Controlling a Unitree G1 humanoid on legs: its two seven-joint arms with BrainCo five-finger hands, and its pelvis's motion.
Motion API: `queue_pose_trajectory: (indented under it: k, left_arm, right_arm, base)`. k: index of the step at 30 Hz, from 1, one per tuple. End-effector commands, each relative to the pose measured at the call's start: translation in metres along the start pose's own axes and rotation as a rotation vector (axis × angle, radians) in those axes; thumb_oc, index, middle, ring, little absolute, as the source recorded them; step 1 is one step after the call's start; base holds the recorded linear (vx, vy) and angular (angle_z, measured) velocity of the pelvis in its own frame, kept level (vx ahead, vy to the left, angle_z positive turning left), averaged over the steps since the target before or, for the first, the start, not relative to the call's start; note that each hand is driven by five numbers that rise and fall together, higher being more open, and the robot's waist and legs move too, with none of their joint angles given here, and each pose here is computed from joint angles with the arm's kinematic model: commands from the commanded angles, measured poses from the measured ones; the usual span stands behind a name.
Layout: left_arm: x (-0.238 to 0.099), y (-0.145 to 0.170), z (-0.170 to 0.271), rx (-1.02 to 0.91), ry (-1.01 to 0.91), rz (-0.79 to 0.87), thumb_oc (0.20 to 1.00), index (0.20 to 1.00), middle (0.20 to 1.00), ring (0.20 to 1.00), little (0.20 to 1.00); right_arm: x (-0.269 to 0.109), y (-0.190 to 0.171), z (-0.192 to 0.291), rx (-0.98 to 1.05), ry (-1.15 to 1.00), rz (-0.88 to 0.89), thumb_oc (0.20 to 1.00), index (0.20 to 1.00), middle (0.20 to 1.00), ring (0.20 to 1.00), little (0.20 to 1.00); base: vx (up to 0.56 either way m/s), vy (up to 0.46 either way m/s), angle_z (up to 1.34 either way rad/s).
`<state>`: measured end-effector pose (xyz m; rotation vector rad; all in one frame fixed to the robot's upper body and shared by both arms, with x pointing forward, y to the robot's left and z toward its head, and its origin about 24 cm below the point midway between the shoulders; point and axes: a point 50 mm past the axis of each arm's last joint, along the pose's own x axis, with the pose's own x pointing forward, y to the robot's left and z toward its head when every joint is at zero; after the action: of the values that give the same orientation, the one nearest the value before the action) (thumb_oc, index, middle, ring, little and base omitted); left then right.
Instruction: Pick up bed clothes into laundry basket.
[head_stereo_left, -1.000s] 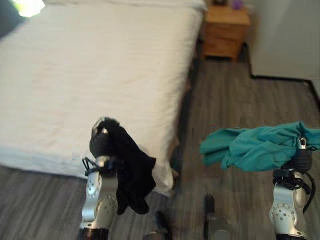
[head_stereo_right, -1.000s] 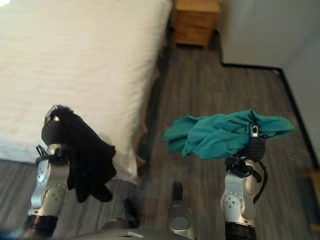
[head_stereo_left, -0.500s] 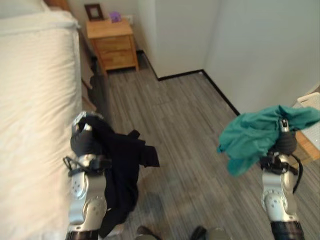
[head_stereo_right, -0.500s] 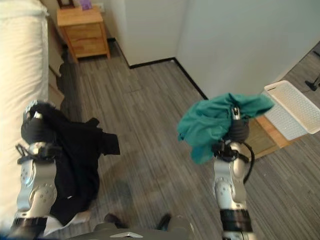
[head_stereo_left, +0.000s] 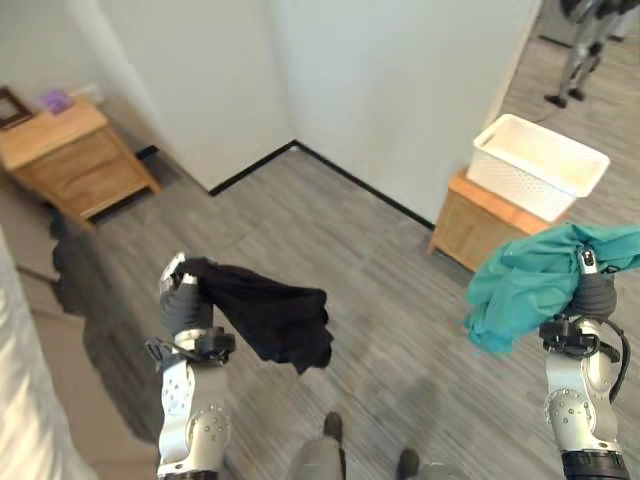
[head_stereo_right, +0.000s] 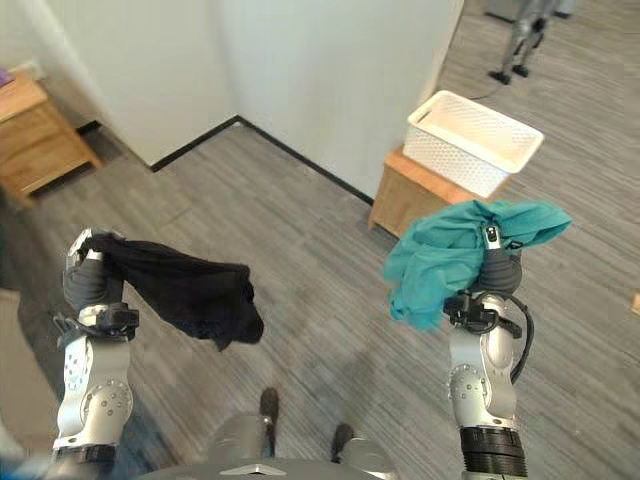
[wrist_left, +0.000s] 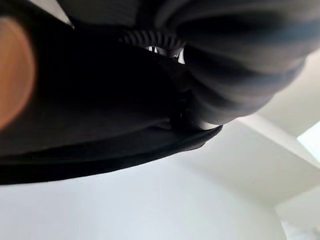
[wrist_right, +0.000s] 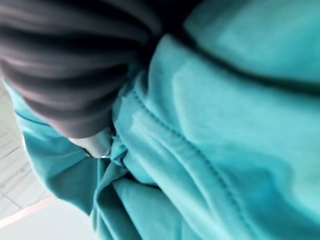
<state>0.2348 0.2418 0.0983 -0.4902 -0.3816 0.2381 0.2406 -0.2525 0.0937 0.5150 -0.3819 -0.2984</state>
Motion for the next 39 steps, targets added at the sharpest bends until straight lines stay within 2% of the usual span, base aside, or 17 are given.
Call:
queue_pose_trajectory:
  k: [1, 4, 8, 12, 19, 24, 33, 36, 39]
  left_arm:
    - [0.010, -0.006, 0.038, 0.098, -0.178, -0.085, 0.200, 0.200, 0.200, 0.200, 0.200]
    - [0.009, -0.001, 0.042, 0.091, -0.197, -0.065, 0.200, 0.200, 0.200, 0.200, 0.200]
    - [0.003, 0.016, 0.044, 0.146, -0.191, 0.008, 0.200, 0.200, 0.200, 0.200, 0.200]
    - [0.003, 0.020, 0.044, 0.184, -0.174, 0.007, 0.200, 0.200, 0.200, 0.200, 0.200]
    - [0.006, -0.011, 0.006, 0.130, -0.005, -0.152, 0.200, 0.200, 0.200, 0.200, 0.200]
    - [0.012, -0.038, -0.004, 0.092, 0.049, -0.306, 0.200, 0.200, 0.200, 0.200, 0.200]
    - [0.019, -0.053, -0.016, 0.042, 0.082, -0.349, 0.200, 0.200, 0.200, 0.200, 0.200]
    - [0.019, -0.054, -0.021, -0.003, 0.102, -0.323, 0.200, 0.200, 0.200, 0.200, 0.200]
    - [0.015, -0.053, -0.019, -0.026, 0.106, -0.328, 0.200, 0.200, 0.200, 0.200, 0.200]
  right_arm:
    - [0.006, 0.011, 0.019, 0.018, -0.123, 0.060, 0.200, 0.200, 0.200, 0.200, 0.200]
    - [0.005, 0.003, 0.020, -0.007, -0.123, 0.030, 0.200, 0.200, 0.200, 0.200, 0.200]
    - [0.008, 0.008, 0.023, 0.039, -0.151, 0.038, 0.200, 0.200, 0.200, 0.200, 0.200]
    - [0.011, 0.017, 0.021, 0.048, -0.153, 0.066, 0.200, 0.200, 0.200, 0.200, 0.200]
    - [0.011, 0.038, 0.013, 0.062, -0.120, 0.138, 0.200, 0.200, 0.200, 0.200, 0.200]
    - [0.010, 0.029, 0.014, 0.055, -0.123, 0.092, 0.200, 0.200, 0.200, 0.200, 0.200]
    - [0.013, 0.036, 0.014, 0.046, -0.132, 0.108, 0.200, 0.200, 0.200, 0.200, 0.200]
    - [0.015, 0.041, 0.013, 0.087, -0.134, 0.132, 0.200, 0.200, 0.200, 0.200, 0.200]
    - [0.016, 0.033, 0.021, 0.034, -0.136, 0.143, 0.200, 0.200, 0.200, 0.200, 0.200]
  base:
    - [0.02, 0.038, -0.30]
    - [0.03, 0.035, -0.08]
    - [0.05, 0.040, 0.01]
    - [0.05, 0.054, 0.01]
    - [0.07, 0.093, -0.30]
    - [0.23, -0.149, -0.15]
    - [0.36, -0.296, 0.06]
    - [0.37, -0.568, 0.02]
    - [0.45, -0.621, -0.28]
